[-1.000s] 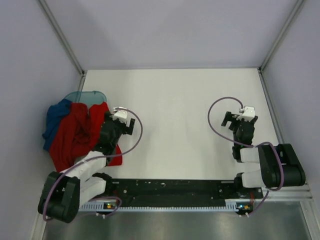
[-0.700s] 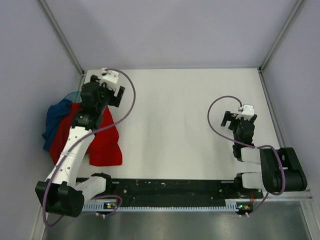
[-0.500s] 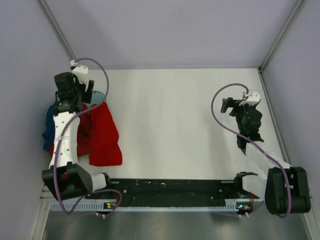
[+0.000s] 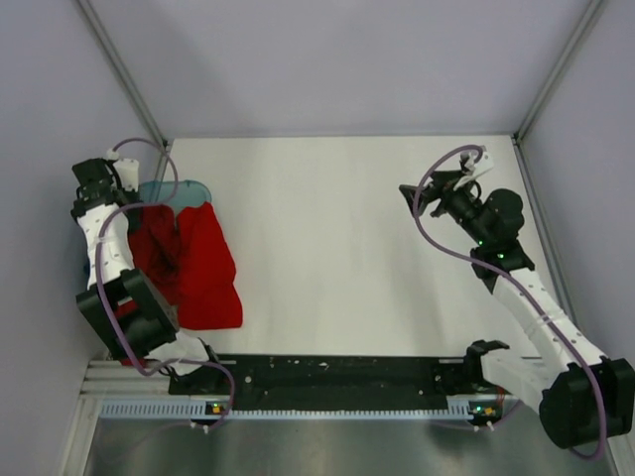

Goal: Fold and stack the t-shirts
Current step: Grab crumpled tshirt from bin with the left arm

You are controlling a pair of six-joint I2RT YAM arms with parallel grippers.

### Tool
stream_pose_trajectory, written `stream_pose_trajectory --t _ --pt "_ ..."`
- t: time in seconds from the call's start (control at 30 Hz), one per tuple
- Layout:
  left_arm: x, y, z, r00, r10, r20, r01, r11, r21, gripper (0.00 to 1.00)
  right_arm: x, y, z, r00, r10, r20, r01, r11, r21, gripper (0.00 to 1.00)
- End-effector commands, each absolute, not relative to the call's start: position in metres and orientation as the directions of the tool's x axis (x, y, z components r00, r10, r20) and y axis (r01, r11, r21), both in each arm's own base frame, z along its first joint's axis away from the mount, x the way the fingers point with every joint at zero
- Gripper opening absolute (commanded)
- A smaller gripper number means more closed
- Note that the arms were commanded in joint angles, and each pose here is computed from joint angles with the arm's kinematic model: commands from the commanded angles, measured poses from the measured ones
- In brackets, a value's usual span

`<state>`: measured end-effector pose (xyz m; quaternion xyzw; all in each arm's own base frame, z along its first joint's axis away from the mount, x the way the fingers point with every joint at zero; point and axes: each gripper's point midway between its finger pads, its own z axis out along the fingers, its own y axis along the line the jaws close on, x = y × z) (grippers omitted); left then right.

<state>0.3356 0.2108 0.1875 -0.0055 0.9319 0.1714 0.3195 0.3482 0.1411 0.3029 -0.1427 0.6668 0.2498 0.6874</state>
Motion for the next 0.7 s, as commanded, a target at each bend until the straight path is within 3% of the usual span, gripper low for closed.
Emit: stream_pose_trajectory --t 0.0,0.03,0.2,0.33,0.47,0.57,0.67 --pt "0.347 0.218 0.213 -0.76 0.095 -0.644 -0.155 0.934 0.321 0.13 0.329 0.148 0.323 0.021 0.172 -0.985 -0.583 0.802 0.128 0.86" --pt "0.346 0.217 0.216 -0.758 0.089 -0.646 -0.16 0.935 0.316 0.0 0.327 0.148 0.323 0.026 0.173 -0.985 -0.583 0.803 0.126 0.86" --pt "0.351 0.218 0.273 -0.659 0.116 -0.743 -0.225 0.913 0.342 0.0 0.319 0.149 0.328 0.045 0.185 -0.982 -0.597 0.793 0.122 0.86" --pt "0.357 0.188 0.369 -0.479 0.258 -0.839 -0.253 0.875 0.414 0.0 0.314 0.159 0.331 0.032 0.207 -0.978 -0.632 0.762 0.14 0.86" --pt "0.333 0.134 0.502 -0.155 0.443 -0.883 -0.394 0.792 0.467 0.0 0.31 0.176 0.335 0.039 0.205 -0.978 -0.673 0.729 0.126 0.85" --pt "0.279 0.111 0.592 0.15 0.471 -0.87 -0.524 0.784 0.334 0.0 0.305 0.201 0.337 0.024 0.18 -0.983 -0.725 0.68 0.107 0.85" --pt "0.238 0.098 0.654 0.322 0.389 -0.863 -0.519 0.835 0.183 0.0 0.298 0.227 0.339 0.006 0.145 -0.989 -0.777 0.623 0.087 0.85"
